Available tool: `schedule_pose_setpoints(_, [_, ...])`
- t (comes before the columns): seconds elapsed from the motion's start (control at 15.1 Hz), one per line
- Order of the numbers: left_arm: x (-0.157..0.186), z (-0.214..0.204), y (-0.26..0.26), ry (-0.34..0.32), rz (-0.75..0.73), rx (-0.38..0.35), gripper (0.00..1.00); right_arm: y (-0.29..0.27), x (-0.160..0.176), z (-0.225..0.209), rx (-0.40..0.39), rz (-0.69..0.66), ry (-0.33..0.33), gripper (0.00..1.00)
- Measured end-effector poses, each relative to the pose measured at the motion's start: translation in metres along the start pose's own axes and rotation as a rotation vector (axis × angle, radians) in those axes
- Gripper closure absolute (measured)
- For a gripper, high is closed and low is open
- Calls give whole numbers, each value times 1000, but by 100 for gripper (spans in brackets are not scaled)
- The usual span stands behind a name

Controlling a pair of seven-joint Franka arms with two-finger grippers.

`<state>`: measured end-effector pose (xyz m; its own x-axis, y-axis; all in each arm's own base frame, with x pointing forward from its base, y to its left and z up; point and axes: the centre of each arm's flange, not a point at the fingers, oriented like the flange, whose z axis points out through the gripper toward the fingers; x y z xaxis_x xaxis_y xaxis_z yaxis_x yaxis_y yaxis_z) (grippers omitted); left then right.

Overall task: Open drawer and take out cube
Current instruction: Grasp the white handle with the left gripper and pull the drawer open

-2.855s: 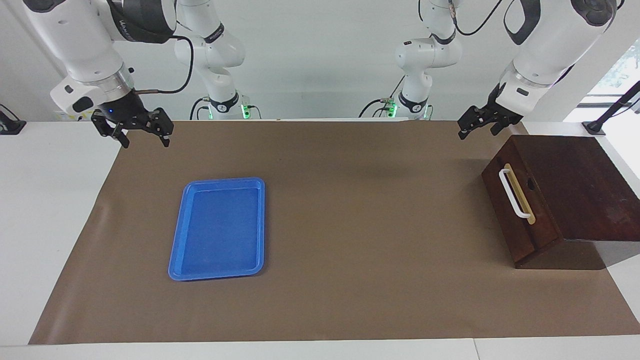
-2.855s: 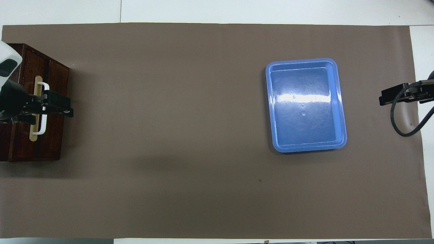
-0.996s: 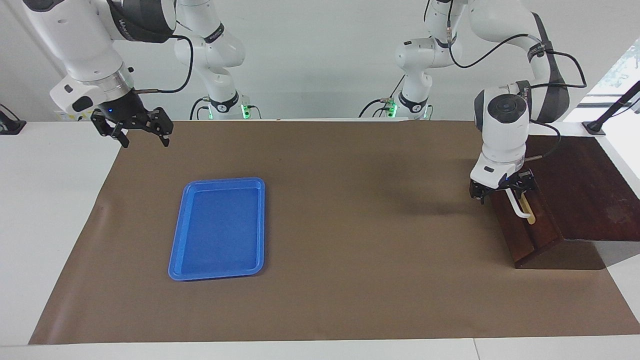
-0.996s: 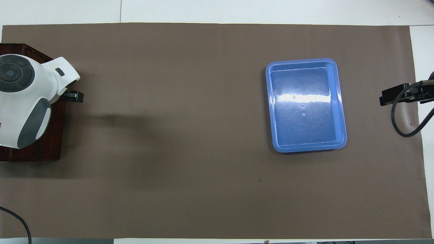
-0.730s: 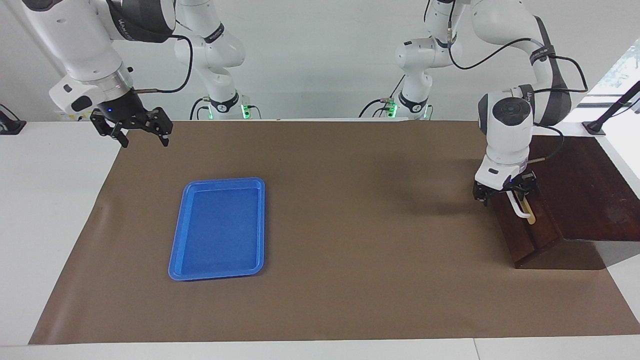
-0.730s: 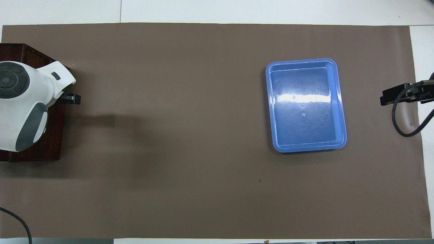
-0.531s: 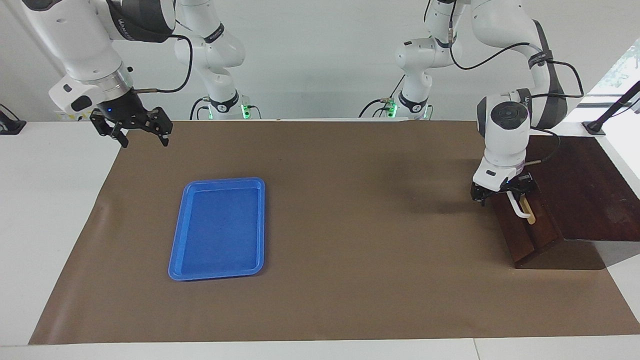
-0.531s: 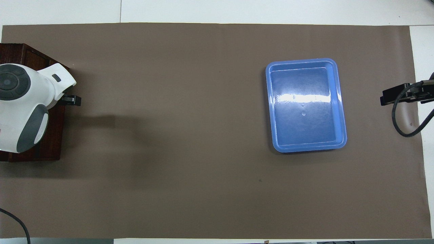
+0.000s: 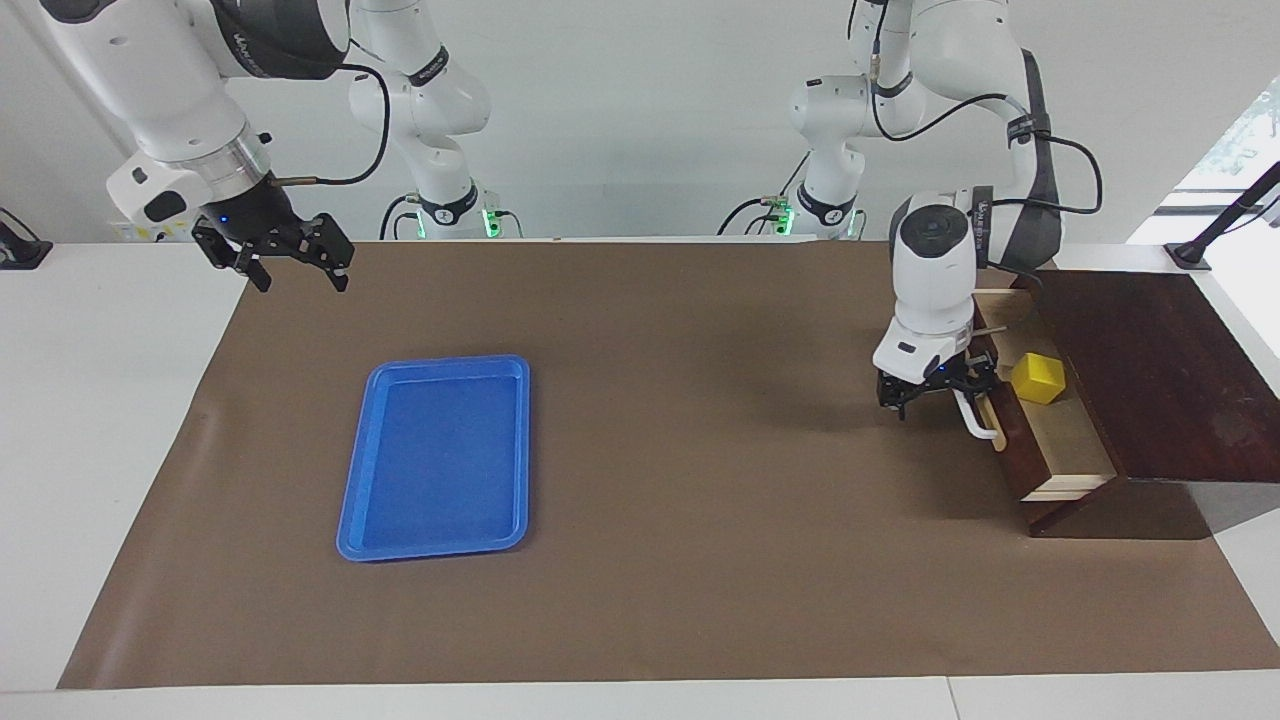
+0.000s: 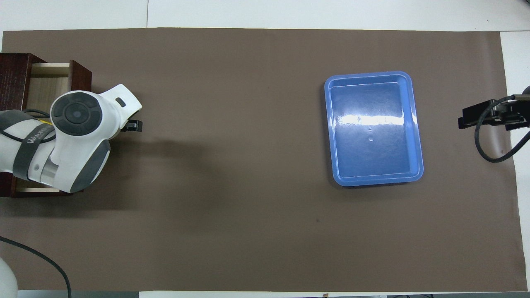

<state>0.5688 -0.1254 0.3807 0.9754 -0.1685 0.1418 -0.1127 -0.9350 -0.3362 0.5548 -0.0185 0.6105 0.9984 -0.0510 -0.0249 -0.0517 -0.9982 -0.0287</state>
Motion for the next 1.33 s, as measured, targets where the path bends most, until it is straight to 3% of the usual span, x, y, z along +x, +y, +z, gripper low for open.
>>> schedule_pose_setpoints(0.86, [-3, -14, 39, -11, -39, -74, 0, -13, -3, -3, -5, -29, 6, 0])
schedule_pose_setpoints(1.33, [0, -28, 52, -40, -69, -88, 0, -10, -4, -4, 2, -140, 7, 0])
